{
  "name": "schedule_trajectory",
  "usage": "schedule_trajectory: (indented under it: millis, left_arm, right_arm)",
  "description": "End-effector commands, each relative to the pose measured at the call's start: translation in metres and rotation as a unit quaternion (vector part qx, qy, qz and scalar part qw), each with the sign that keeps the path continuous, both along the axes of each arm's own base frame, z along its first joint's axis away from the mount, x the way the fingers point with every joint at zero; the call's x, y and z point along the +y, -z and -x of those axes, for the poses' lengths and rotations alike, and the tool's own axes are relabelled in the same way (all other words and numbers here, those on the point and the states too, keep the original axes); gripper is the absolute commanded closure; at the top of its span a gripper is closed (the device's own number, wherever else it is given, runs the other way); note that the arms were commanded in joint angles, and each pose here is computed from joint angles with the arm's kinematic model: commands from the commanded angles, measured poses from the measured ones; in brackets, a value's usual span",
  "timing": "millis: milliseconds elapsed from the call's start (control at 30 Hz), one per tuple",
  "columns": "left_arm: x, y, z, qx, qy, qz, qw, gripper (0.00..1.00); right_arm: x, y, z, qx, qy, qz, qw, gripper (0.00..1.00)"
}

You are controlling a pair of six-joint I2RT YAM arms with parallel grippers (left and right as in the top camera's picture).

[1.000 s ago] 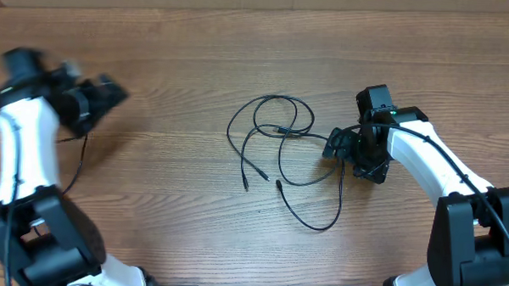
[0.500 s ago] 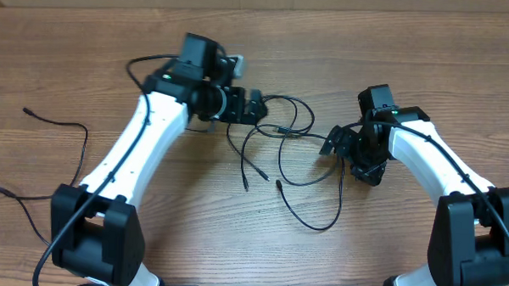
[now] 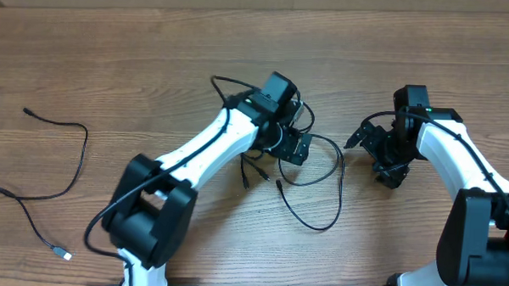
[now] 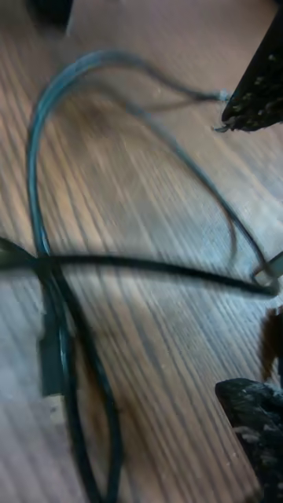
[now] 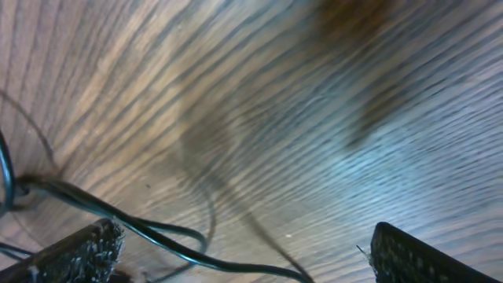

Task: Untangle cables

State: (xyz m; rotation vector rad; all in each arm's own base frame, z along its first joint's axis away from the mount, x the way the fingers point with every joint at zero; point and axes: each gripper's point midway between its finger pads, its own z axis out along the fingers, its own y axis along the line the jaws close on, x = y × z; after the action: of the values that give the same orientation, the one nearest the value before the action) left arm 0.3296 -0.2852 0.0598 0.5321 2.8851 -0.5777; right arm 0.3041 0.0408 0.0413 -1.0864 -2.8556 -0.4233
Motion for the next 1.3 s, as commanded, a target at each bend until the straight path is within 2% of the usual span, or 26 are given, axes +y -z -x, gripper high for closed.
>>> schedule_trajectory:
  millis: [0, 33, 67, 100, 133, 167, 300, 433, 633, 700, 900, 933, 1200, 1267]
  left_arm:
    - [0.010, 0.025, -0.007, 0.008, -0.040, -0.041, 0.998, 0.01]
    - [0.010, 0.028, -0.008, 0.010, -0.042, -0.041, 0.998, 0.03]
    - [0.009, 0.029, -0.010, 0.007, -0.043, -0.039, 0.998, 0.34]
    - [0.007, 0.028, -0.012, 0.003, -0.041, -0.036, 0.998, 0.47]
    - [0.005, 0.025, -0.013, -0.002, -0.039, -0.031, 0.999, 0.69]
    - [0.004, 0.024, -0.014, -0.004, -0.040, -0.029, 0.999, 0.95]
    - [-0.007, 0.000, -0.018, -0.021, -0.014, -0.001, 1.000, 0.96]
    - [-0.010, -0.045, -0.025, -0.058, -0.005, 0.017, 0.998, 0.96]
    - [-0.008, -0.161, -0.039, -0.173, 0.002, 0.054, 0.983, 0.96]
    - [-0.008, -0.222, -0.038, -0.236, 0.008, 0.090, 0.968, 0.96]
    - [0.011, -0.332, -0.029, -0.350, -0.018, 0.140, 0.926, 0.96]
    - [0.029, -0.366, -0.027, -0.396, -0.046, 0.135, 0.907, 0.96]
    - [0.079, -0.463, -0.001, -0.509, -0.104, 0.157, 0.840, 0.96]
    - [0.102, -0.479, -0.002, -0.543, -0.137, 0.133, 0.818, 0.96]
  right_arm:
    - [-0.004, 0.001, 0.002, -0.004, -0.029, 0.002, 1.000, 0.00]
    - [-0.006, 0.002, 0.003, -0.002, -0.029, 0.007, 1.000, 0.00]
    - [-0.009, 0.003, 0.003, -0.001, -0.029, 0.017, 0.999, 0.00]
    - [-0.010, 0.003, 0.003, -0.002, -0.030, 0.018, 0.999, 0.00]
    - [-0.009, 0.003, 0.002, -0.003, -0.033, 0.017, 0.999, 0.00]
    - [-0.009, 0.003, 0.002, -0.005, -0.036, 0.018, 0.999, 0.00]
    - [-0.010, 0.003, 0.002, -0.007, -0.042, 0.018, 0.999, 0.00]
    - [-0.010, 0.003, 0.002, -0.008, -0.052, 0.019, 0.998, 0.00]
    - [-0.013, 0.004, 0.006, -0.001, -0.054, 0.028, 0.998, 0.00]
    - [-0.013, 0.004, 0.006, -0.001, -0.054, 0.029, 0.998, 0.00]
    - [-0.013, 0.004, 0.008, 0.003, -0.055, 0.029, 0.998, 0.00]
    - [-0.013, 0.004, 0.008, 0.001, -0.063, 0.029, 0.998, 0.00]
    - [-0.013, 0.004, 0.009, 0.002, -0.071, 0.029, 0.997, 0.00]
    - [-0.013, 0.004, 0.010, 0.003, -0.071, 0.029, 0.997, 0.00]
